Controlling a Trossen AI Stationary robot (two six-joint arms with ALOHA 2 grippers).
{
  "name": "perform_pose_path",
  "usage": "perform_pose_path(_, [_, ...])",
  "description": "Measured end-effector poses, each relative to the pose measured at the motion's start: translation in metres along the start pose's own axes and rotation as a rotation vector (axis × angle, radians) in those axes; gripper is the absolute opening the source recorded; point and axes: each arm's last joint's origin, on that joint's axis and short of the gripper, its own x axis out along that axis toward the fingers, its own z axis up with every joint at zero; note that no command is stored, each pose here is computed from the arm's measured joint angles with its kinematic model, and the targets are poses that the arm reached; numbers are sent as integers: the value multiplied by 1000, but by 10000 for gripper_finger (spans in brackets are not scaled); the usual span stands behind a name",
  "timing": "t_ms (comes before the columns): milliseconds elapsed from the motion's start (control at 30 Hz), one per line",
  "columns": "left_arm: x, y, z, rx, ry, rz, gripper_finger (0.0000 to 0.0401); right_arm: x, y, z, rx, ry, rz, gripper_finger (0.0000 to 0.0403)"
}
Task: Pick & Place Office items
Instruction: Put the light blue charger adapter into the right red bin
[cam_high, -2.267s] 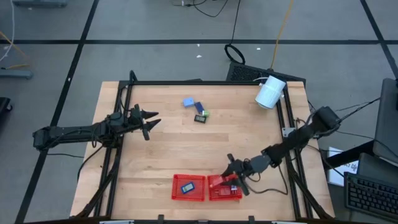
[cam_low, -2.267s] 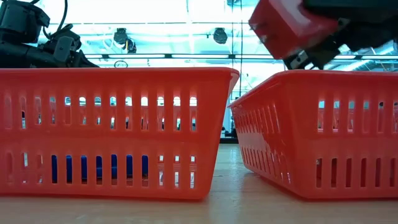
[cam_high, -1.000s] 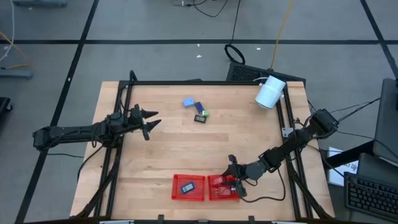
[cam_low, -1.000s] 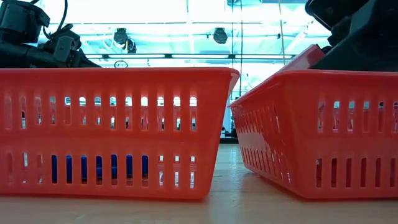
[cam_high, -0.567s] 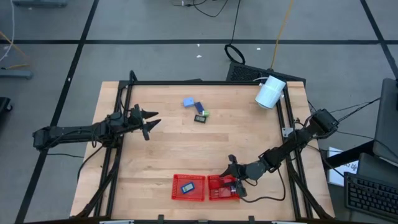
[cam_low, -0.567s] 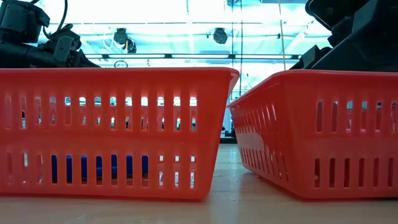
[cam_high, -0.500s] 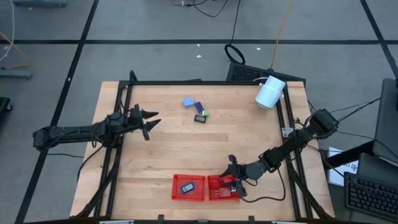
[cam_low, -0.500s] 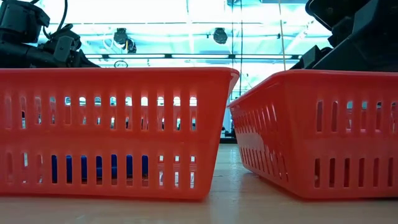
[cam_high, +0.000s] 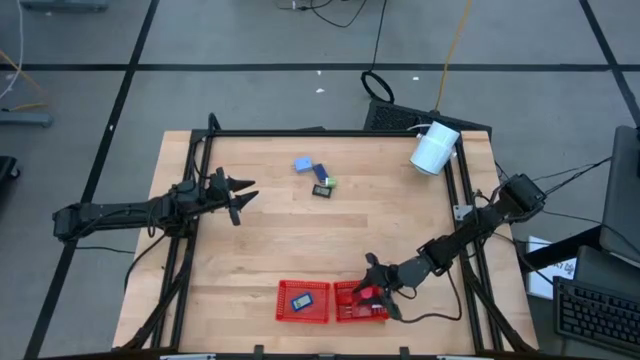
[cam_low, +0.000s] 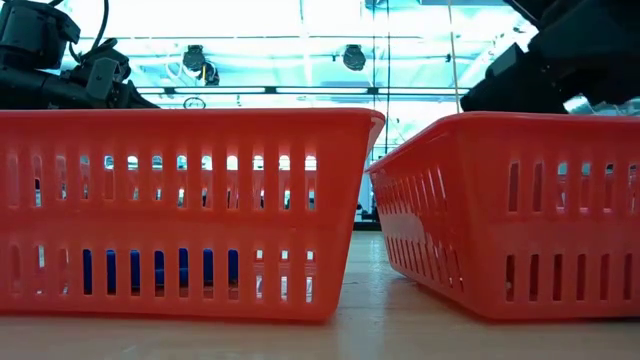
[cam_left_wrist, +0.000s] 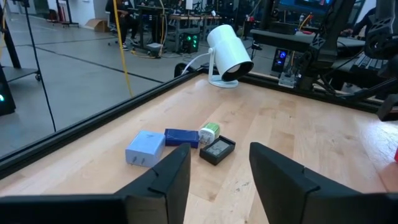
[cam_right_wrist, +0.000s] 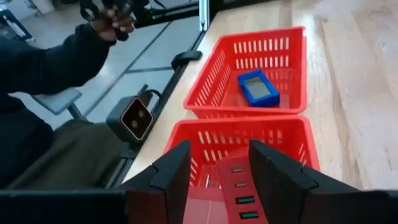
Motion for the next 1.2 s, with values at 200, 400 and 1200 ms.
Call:
perform_pose_path(200, [0, 0, 0, 0, 0, 0, 163, -1, 3, -1, 49, 55, 114, 150])
perform_pose_path(400, [0, 0, 0, 0, 0, 0, 179, 0, 0, -2, 20, 37, 35, 145])
perform_pose_path(1200, [0, 0, 0, 1, 0, 0, 203, 6, -2, -11, 46, 59, 51, 139])
